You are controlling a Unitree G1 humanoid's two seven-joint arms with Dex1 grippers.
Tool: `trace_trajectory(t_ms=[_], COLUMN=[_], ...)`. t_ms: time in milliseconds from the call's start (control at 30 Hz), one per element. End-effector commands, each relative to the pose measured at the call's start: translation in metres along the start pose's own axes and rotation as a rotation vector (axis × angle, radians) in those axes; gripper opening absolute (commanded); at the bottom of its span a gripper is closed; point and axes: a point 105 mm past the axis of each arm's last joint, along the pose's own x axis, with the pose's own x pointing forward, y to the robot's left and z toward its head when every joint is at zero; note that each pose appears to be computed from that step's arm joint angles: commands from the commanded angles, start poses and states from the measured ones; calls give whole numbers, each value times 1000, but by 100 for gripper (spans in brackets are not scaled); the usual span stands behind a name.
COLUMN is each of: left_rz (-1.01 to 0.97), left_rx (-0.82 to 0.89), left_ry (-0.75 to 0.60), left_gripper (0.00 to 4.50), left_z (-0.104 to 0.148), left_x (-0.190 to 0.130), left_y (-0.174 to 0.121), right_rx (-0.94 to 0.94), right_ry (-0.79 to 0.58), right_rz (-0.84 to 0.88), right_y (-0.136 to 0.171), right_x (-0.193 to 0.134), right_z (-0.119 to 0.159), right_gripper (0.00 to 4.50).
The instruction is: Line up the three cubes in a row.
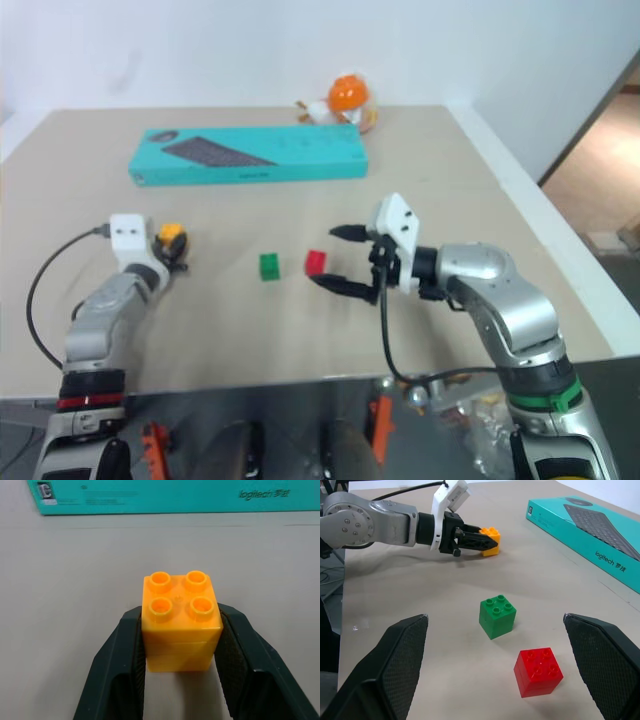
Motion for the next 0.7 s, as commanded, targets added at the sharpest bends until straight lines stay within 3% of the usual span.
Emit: trace_trajectory(t_ms=[33, 133, 300, 500, 700], left_rz=[-388, -660, -928, -1024, -1064], left_rx=[158, 260, 403, 464, 469], left_ry=[-93, -47, 63, 113, 105], left_gripper=[131, 131, 131, 131, 131], left_z=[26, 18, 5, 1, -1], left_x=[-17, -39, -51, -40, -28], left_y=[-42, -57, -49, -35, -40], right_rx=[-51, -53, -60, -64, -62], right_ry=[-43, -38, -33, -27, -19], right_rz=[8, 24, 29, 24, 2], right_y=[0, 1, 0, 2, 3], right_x=[-4, -3, -1, -2, -5], right_z=[18, 17, 16, 15, 14], right_gripper=[450, 450, 450, 450, 450])
